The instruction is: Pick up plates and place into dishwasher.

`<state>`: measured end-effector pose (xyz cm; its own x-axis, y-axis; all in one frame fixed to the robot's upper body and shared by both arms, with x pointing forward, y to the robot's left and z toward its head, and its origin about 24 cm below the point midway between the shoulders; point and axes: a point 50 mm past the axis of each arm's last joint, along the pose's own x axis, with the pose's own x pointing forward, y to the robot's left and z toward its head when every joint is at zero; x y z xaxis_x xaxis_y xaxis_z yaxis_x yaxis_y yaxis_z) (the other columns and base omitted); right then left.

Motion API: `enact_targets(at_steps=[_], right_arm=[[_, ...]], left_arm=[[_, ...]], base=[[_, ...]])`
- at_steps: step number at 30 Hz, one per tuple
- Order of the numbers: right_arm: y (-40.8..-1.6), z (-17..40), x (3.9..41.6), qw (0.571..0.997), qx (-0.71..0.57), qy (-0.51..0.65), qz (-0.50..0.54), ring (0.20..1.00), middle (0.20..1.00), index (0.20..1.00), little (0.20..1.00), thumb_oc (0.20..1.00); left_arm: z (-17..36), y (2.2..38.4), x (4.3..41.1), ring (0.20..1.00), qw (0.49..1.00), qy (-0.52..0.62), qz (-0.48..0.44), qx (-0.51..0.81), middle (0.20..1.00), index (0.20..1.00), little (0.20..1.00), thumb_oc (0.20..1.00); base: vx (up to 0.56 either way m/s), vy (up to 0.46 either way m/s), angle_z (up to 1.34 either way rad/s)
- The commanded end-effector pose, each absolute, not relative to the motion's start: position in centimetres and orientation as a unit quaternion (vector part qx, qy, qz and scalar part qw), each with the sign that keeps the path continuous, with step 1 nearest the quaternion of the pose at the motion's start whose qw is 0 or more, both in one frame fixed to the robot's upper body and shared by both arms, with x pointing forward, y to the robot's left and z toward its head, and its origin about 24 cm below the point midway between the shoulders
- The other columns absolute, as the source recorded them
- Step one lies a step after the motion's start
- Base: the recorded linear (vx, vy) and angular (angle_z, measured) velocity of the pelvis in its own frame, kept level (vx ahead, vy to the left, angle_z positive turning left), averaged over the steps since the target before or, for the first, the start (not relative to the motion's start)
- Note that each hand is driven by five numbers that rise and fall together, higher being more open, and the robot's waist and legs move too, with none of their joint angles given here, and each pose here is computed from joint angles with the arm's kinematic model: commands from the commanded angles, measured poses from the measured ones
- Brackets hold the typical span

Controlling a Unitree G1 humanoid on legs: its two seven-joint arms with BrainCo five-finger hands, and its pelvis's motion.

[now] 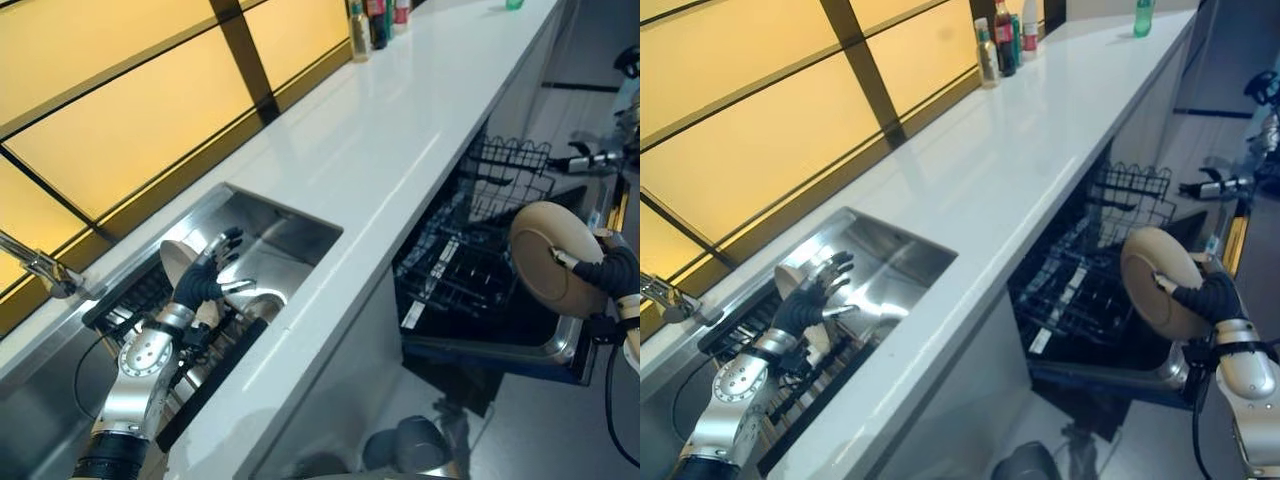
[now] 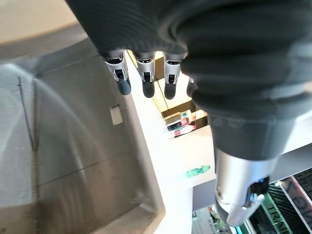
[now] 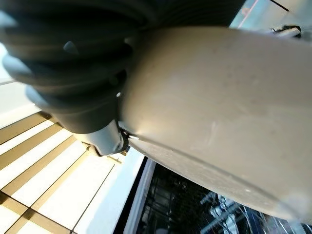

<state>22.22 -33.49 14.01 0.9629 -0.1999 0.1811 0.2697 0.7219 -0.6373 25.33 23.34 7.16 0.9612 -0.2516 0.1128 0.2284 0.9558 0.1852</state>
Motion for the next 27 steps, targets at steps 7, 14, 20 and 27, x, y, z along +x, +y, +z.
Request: enact_targets(at_steps=[7, 14, 20, 27], right_arm=[[-33.2, 16.7, 22.4, 0.918, -0.365, -0.106, -0.111, 0.2, 0.2, 0.2, 0.2, 0.2], [-32.6, 15.4, 21.8, 0.925, -0.361, -0.08, -0.083, 0.2, 0.2, 0.2, 0.2, 0.2], [-32.0, 15.1, 21.8, 0.931, -0.342, -0.096, -0.088, 0.2, 0.2, 0.2, 0.2, 0.2], [-31.5, 14.1, 21.6, 0.938, -0.326, -0.078, -0.084, 0.2, 0.2, 0.2, 0.2, 0.2]], left_arm=[[7.1, 25.0, 23.2, 1.0, 0.984, -0.071, -0.116, 0.111, 1.0, 1.0, 1.0, 1.0], [5.8, 25.6, 22.0, 1.0, 0.982, -0.028, -0.136, 0.128, 1.0, 1.0, 1.0, 1.0], [5.8, 26.4, 21.7, 1.0, 0.978, -0.004, -0.15, 0.145, 1.0, 1.0, 1.0, 1.0], [5.5, 26.9, 21.1, 1.0, 0.973, 0.024, -0.163, 0.16, 1.0, 1.0, 1.0, 1.0]], base=[[0.15, -0.076, 0.01], [0.16, -0.099, 0.09], [0.11, -0.098, 0.12], [0.12, -0.084, 0.08]])
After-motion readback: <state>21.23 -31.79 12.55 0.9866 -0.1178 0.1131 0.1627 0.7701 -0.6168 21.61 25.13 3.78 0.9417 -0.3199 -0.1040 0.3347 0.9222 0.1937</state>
